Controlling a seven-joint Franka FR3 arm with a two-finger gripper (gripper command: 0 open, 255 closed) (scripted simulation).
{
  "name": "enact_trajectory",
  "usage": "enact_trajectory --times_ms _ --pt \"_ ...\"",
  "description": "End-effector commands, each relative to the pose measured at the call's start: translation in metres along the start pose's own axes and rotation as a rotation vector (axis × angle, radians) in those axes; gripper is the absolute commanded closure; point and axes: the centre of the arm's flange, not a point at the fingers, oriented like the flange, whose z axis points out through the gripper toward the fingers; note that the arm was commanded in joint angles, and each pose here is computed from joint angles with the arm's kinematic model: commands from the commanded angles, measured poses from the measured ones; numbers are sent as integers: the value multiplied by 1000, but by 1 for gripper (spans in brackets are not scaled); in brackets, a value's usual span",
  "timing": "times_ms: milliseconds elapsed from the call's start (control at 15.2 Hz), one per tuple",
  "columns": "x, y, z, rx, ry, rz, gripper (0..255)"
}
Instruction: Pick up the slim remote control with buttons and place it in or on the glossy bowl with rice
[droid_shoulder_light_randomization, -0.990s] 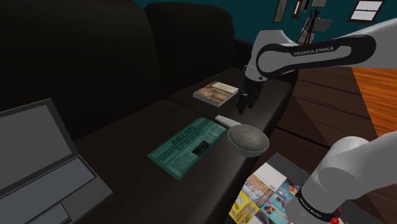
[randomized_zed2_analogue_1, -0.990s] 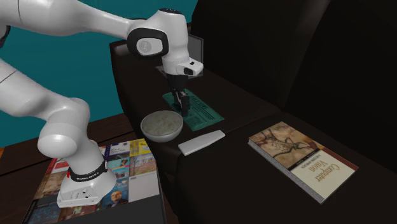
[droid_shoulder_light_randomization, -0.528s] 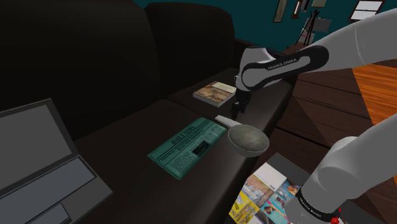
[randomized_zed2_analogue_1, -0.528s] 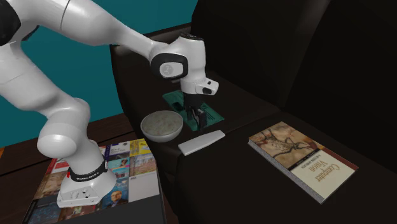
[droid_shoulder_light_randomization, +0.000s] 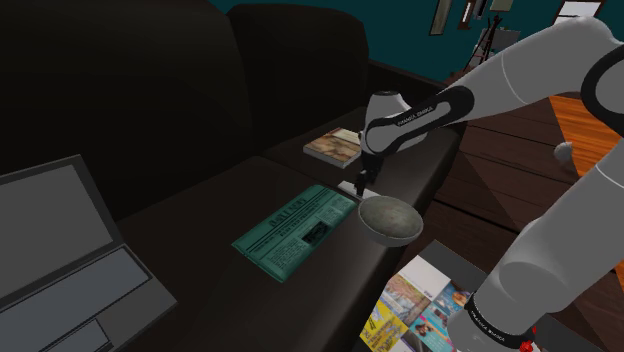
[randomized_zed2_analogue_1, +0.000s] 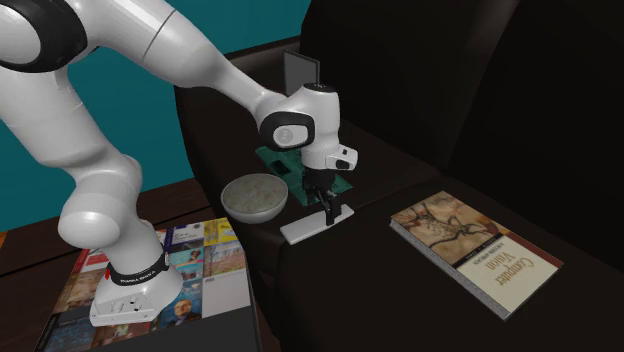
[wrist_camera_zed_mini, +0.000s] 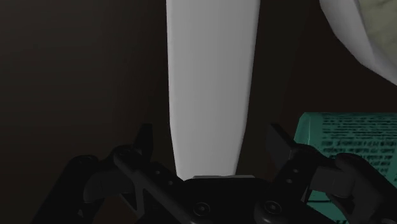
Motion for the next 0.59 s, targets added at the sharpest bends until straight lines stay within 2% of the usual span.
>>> enact_trajectory --times_ms 0,132,528 --pt "0 -1 11 0 0 -1 0" --pt "0 -1 25 0 0 -1 0" --pt "0 -1 25 0 0 -1 0"
